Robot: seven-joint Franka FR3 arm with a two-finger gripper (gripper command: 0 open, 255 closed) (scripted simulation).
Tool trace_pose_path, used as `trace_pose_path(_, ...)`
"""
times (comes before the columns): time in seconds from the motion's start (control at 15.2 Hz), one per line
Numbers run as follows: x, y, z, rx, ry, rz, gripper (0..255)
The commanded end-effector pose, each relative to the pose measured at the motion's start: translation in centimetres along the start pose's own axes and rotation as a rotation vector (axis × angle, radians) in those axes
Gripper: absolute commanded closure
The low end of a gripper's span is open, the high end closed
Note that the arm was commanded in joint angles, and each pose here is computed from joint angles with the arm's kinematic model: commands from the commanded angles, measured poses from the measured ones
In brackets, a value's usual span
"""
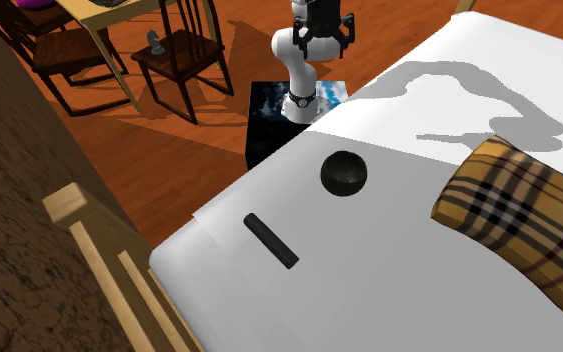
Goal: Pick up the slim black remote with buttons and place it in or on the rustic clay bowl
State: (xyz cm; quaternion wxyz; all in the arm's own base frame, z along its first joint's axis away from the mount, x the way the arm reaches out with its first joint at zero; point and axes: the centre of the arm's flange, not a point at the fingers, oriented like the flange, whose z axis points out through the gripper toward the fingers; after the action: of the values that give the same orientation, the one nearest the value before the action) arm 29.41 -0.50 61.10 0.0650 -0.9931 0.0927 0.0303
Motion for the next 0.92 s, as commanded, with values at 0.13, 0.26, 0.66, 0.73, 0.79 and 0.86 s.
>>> trace_pose_path(0.13, 1.9, 1.4, 1.1, -0.004, -0.002, -0.046, 0)
trace_pose_path(0.26, 3.9, 2.8, 2.2, -0.008, -0.003, -0.091, 0)
trace_pose_path(0.66, 10.0, 6.2, 5.6, -0.02, -0.008, -0.228, 0)
trace_pose_path(0.73, 11.1, 6.7, 6.2, -0.022, -0.009, -0.251, 0)
trace_pose_path(0.79, 12.2, 7.2, 6.7, -0.024, -0.01, -0.274, 0)
trace_pose_path(0.86, 13.3, 7.7, 7.3, -0.026, -0.011, -0.296, 0)
